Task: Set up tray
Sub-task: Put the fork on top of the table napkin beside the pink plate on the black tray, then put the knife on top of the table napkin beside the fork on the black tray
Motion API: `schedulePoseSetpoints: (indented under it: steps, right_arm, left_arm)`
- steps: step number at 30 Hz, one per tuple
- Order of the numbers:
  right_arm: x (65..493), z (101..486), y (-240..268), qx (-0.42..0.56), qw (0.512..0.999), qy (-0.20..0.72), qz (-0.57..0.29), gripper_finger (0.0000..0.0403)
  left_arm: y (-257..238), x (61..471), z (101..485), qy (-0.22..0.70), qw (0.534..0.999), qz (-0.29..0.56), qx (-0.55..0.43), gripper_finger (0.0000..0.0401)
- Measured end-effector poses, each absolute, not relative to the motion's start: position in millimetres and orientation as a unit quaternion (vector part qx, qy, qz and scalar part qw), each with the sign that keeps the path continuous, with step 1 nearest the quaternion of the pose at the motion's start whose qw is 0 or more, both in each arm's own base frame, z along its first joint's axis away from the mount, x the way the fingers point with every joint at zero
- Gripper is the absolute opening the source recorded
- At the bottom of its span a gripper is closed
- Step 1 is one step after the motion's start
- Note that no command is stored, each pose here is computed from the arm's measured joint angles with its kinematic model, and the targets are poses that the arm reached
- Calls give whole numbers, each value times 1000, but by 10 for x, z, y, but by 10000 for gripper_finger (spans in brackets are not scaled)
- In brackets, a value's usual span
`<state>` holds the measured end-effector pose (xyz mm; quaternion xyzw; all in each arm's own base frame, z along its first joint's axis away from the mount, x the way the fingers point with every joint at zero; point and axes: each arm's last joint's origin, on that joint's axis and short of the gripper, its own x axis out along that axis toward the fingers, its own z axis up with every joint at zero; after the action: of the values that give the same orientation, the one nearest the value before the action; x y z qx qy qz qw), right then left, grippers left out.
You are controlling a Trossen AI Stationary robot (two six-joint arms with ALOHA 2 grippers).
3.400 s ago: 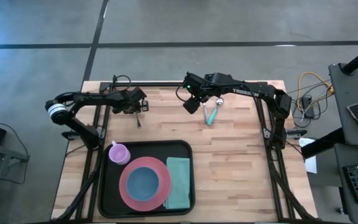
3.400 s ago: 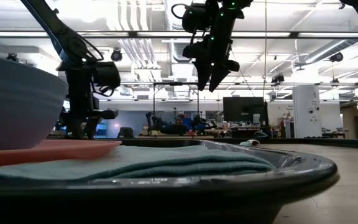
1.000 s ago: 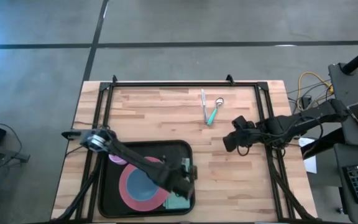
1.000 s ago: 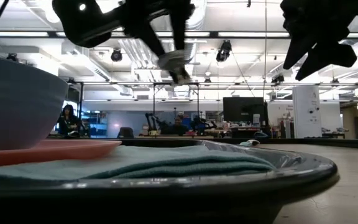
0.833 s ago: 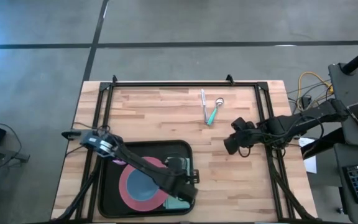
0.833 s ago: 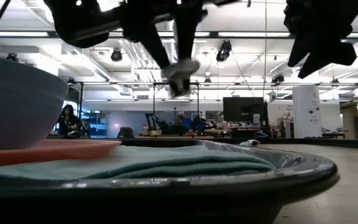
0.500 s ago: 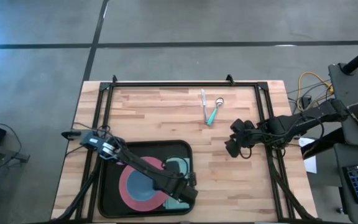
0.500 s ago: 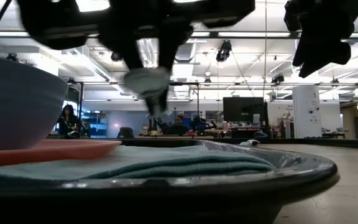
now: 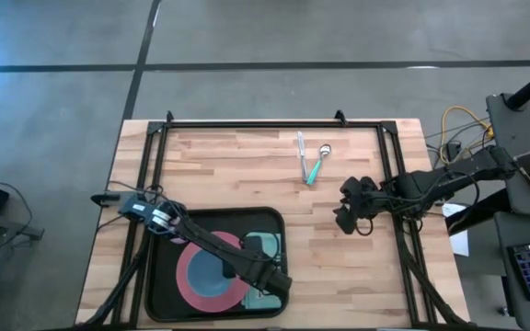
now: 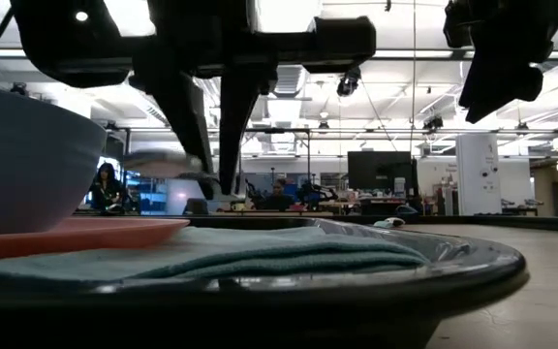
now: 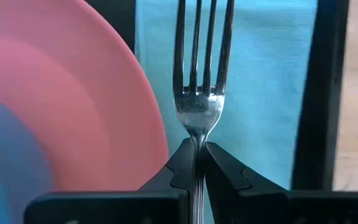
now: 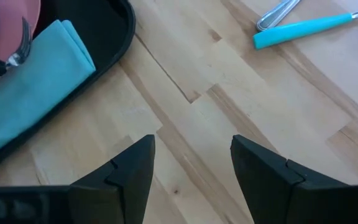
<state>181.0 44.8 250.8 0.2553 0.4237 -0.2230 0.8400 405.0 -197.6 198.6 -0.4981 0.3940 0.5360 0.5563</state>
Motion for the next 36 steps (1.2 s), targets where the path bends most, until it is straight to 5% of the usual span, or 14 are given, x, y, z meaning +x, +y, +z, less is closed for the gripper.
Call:
schedulePoseSetpoints:
  steps: [9, 23, 36]
  right_arm:
    - [1783, 2417, 441, 248, 834, 437, -228, 201]
    - [1782, 2416, 441, 248, 833, 439, -228, 201]
    - [1975, 2567, 139, 252, 834, 415, -261, 201]
  left_arm:
    - [-1893, 4074, 1912, 406, 563, 534, -483, 11]
    - [-1897, 4067, 1874, 422, 548, 529, -492, 74]
    - [-1797, 4042, 2625, 285, 637, 497, -516, 75]
